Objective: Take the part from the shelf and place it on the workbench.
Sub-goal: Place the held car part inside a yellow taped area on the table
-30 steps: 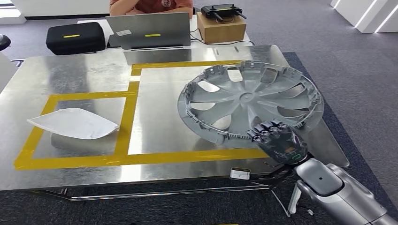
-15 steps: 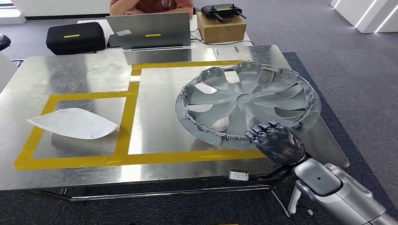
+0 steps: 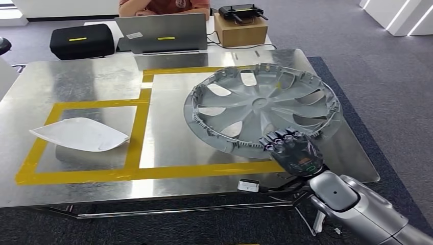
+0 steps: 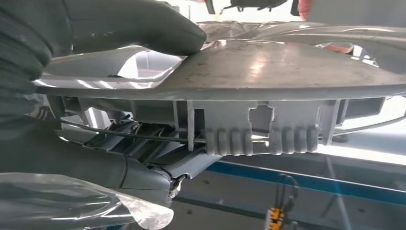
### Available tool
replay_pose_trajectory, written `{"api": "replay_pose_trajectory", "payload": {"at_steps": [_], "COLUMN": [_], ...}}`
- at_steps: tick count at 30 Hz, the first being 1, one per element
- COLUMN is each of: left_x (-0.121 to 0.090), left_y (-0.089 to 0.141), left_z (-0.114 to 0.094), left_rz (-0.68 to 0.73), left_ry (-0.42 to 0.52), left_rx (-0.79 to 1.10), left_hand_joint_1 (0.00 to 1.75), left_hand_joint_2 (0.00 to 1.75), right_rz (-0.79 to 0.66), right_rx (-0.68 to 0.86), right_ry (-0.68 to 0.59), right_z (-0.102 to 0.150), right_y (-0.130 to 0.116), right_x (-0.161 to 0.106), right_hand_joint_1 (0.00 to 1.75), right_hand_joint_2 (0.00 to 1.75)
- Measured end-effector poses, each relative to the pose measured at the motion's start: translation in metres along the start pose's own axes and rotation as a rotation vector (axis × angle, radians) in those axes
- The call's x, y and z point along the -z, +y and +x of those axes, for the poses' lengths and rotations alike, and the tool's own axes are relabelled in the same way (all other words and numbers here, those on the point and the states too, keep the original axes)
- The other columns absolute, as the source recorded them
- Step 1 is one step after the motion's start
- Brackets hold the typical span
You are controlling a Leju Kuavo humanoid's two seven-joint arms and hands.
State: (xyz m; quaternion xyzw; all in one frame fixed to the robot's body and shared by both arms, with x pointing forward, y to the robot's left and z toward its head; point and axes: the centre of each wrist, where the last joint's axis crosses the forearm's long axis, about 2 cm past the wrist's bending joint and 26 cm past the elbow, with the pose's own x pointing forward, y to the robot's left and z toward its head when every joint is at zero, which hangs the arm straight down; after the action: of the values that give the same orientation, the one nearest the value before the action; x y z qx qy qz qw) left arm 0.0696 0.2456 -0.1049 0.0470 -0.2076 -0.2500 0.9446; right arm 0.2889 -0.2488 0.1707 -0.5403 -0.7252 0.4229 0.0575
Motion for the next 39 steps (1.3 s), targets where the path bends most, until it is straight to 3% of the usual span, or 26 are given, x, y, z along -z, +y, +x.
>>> {"api": "replay_pose_trajectory", "payload": {"at_steps": [4,5,8,9,11,15,39], "left_x": [0.0,0.0,0.0,0.0,0.0,0.0,-0.001], "left_y": [0.001,0.002,0.003,0.004,0.005,0.006,0.006], "left_z": [-0.001,-0.001,-0.003,-0.003,-0.004,-0.005,-0.01], "left_rz": [-0.012,-0.012,-0.008,-0.007,-0.005,-0.005,-0.032], "left_ry": [0.016,0.02,0.031,0.033,0.035,0.035,0.018], "left_rx": [-0.018,-0.023,-0.032,-0.035,-0.04,-0.047,-0.068], "left_hand_joint_1": [0.0,0.0,0.0,0.0,0.0,0.0,0.0], "left_hand_joint_2": [0.0,0.44,1.75,1.75,1.75,0.0,0.0], "right_rz": [-0.016,-0.018,-0.018,-0.019,-0.021,-0.018,0.011], "right_rx": [0.047,0.056,0.077,0.082,0.089,0.096,0.047], "right_ry": [-0.024,-0.036,-0.063,-0.073,-0.089,-0.107,-0.097], "right_z": [0.023,0.029,0.041,0.044,0.049,0.056,0.053], "right_y": [0.001,0.001,0.002,0.002,0.002,0.004,0.015], "right_x": [0.008,0.01,0.011,0.012,0.012,0.013,0.006], "right_hand_joint_1": [1.75,1.31,0.0,0.0,0.0,0.0,0.0], "right_hand_joint_2": [1.75,1.75,0.44,0.0,0.0,0.0,0.0]}}
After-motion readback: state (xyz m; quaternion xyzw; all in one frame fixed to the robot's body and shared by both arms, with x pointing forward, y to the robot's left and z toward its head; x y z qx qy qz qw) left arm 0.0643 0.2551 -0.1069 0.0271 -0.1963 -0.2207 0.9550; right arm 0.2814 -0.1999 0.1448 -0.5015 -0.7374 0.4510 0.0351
